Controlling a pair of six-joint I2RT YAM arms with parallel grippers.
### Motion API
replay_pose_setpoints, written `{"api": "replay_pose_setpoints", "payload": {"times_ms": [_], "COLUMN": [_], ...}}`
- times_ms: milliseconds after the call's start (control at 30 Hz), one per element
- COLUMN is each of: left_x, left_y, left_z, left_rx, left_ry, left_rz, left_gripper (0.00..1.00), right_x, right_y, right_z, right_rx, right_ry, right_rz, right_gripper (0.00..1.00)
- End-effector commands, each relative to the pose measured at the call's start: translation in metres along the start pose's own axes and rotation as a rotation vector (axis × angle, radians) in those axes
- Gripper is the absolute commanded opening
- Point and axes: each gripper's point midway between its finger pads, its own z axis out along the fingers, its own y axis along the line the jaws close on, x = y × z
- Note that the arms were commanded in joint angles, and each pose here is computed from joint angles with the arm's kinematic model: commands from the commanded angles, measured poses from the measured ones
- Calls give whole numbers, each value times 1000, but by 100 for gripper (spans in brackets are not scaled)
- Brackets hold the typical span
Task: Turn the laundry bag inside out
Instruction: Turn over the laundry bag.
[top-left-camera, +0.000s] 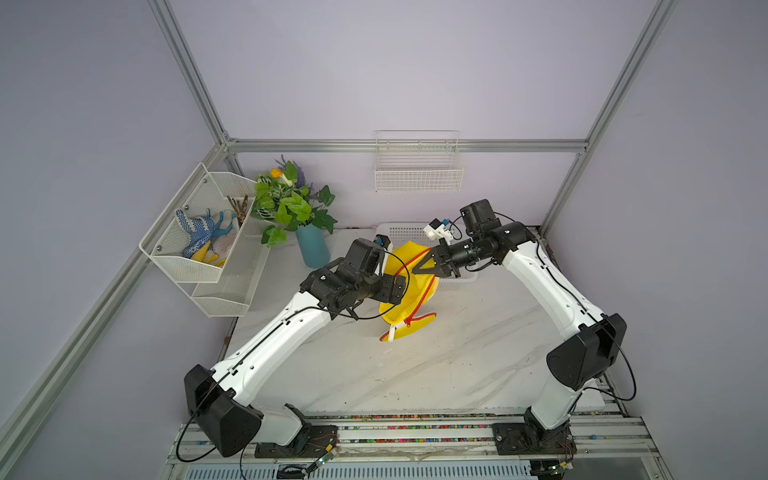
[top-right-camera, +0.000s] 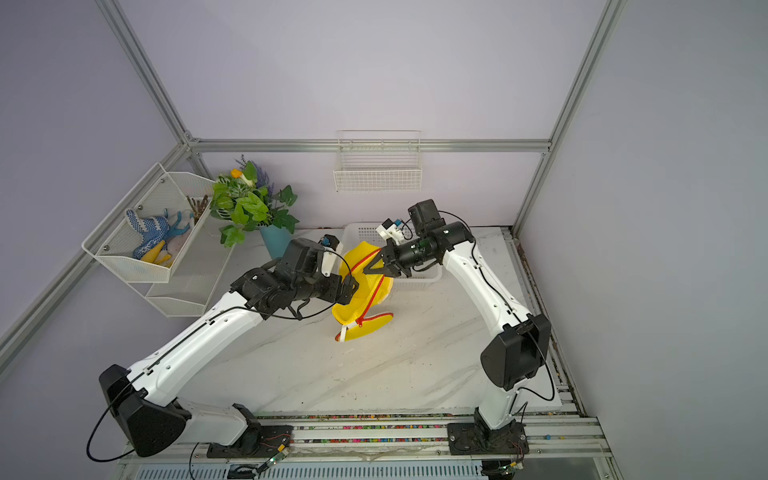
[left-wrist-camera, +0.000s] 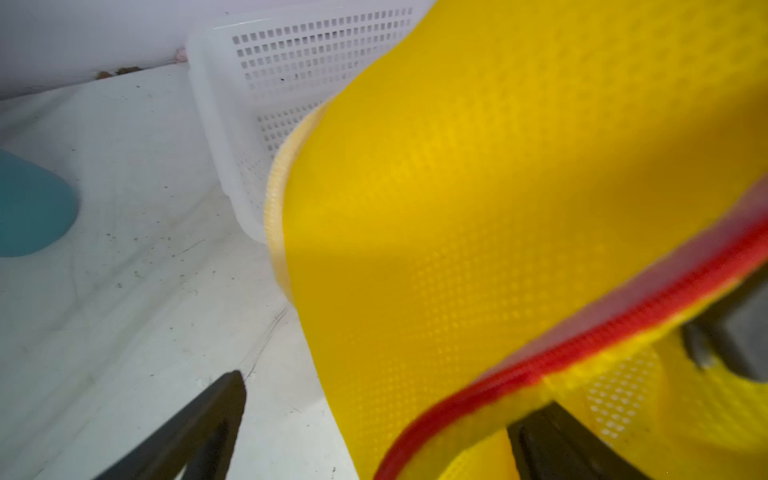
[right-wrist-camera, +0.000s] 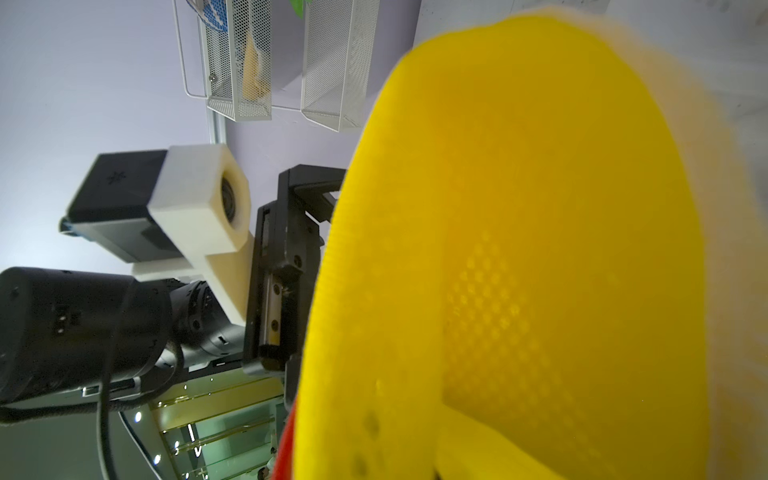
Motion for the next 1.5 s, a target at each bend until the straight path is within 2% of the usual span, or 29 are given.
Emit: {"api": "replay_pose_setpoints", "payload": {"times_ms": [0,133,333,467,633,733,900,1000,1100,1300,1467], "left_x": [12,-3,7,2,17,18,8,6,8,19,35], "left_y": [29,21,5,-15,-39,-47,-52,-51,-57,-59,-36], "left_z": [20,23,49,48,55,47,4,-15,-19,16,33], "left_rx": [-166,-124,-26,109,280,367,480,516,560,580,512], "left_ry": [23,-57,-67,-116,-91,-74,-94,-103,-100,-47,-16], "left_rz": [79,63,-10,-54,-141,-181,-218,-238,-247,-262,-275], "left_gripper": [100,100,100,100,100,99,100,100,100,100,100], "right_x": [15,27,37,39,37,35,27,24,24,22,22], "right_y": [10,14,20,22,21,14,5,3,6,15,18], "right_z": [2,11,12,10,7,2,-9,-13,-11,-10,-11], "right_rx": [-31,-45,-60,-56,-38,-5,40,43,26,0,-1], "right_ry": [42,82,102,101,88,74,39,29,40,46,43], "right_rz": [19,30,38,44,46,56,66,77,82,76,76], "right_gripper": [0,0,0,0,0,0,0,0,0,0,0]}}
